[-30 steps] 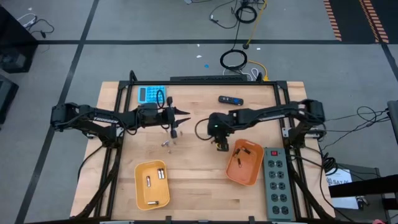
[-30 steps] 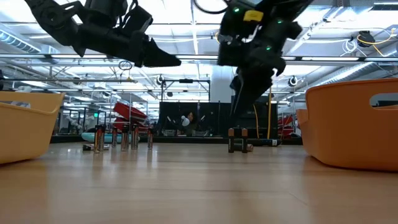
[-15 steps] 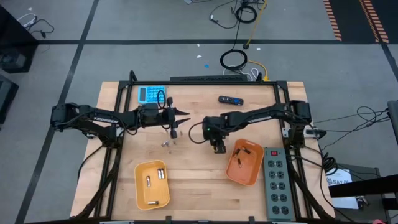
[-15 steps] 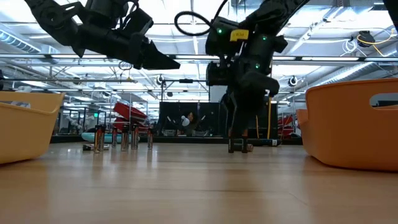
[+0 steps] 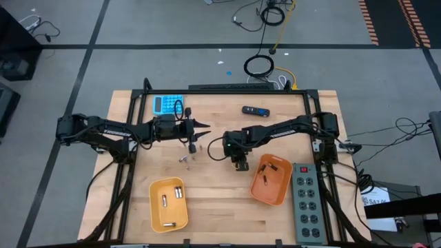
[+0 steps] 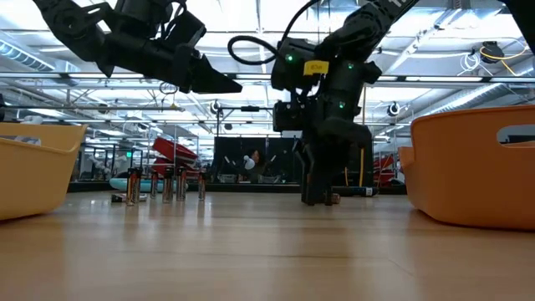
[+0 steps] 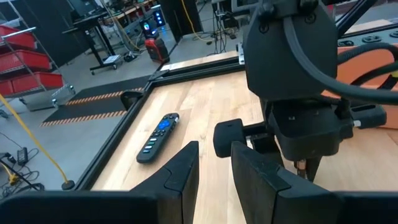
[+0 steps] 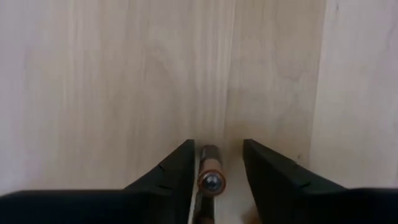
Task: Sort batteries
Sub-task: Put the brown battery into the orange bin
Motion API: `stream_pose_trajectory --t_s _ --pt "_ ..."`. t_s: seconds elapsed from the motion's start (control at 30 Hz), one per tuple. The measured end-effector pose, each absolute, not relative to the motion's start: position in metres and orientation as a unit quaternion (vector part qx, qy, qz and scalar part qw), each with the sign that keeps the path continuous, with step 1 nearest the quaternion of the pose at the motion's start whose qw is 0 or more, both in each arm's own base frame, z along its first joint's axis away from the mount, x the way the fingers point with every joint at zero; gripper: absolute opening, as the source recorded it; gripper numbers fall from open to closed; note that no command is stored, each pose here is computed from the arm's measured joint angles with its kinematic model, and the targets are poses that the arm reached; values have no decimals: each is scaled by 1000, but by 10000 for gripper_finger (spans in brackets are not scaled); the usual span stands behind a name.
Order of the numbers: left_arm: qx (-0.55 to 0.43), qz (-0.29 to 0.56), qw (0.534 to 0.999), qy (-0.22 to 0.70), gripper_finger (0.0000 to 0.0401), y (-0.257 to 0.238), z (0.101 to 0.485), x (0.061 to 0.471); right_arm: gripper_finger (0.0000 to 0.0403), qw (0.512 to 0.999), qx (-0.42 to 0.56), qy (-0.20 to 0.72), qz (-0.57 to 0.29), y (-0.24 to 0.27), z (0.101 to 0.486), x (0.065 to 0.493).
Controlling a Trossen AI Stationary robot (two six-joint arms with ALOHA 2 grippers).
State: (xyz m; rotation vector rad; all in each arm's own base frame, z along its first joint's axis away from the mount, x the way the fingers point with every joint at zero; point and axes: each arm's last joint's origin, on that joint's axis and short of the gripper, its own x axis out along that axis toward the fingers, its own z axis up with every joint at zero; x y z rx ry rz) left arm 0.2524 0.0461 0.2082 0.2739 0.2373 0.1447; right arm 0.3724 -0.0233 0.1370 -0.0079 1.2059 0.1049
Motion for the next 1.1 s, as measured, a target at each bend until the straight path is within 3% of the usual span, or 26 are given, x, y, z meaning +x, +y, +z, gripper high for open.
stream_pose_trajectory --t_s 0.3,0.77,1.1 --pt "136 72 981 118 105 46 208 252 15 820 -13 569 55 -24 137 372" --pt "136 72 981 118 105 46 208 252 15 822 -38 566 46 -25 142 374" --pt "136 71 981 120 105 46 208 252 15 805 -65 586 70 -23 173 354"
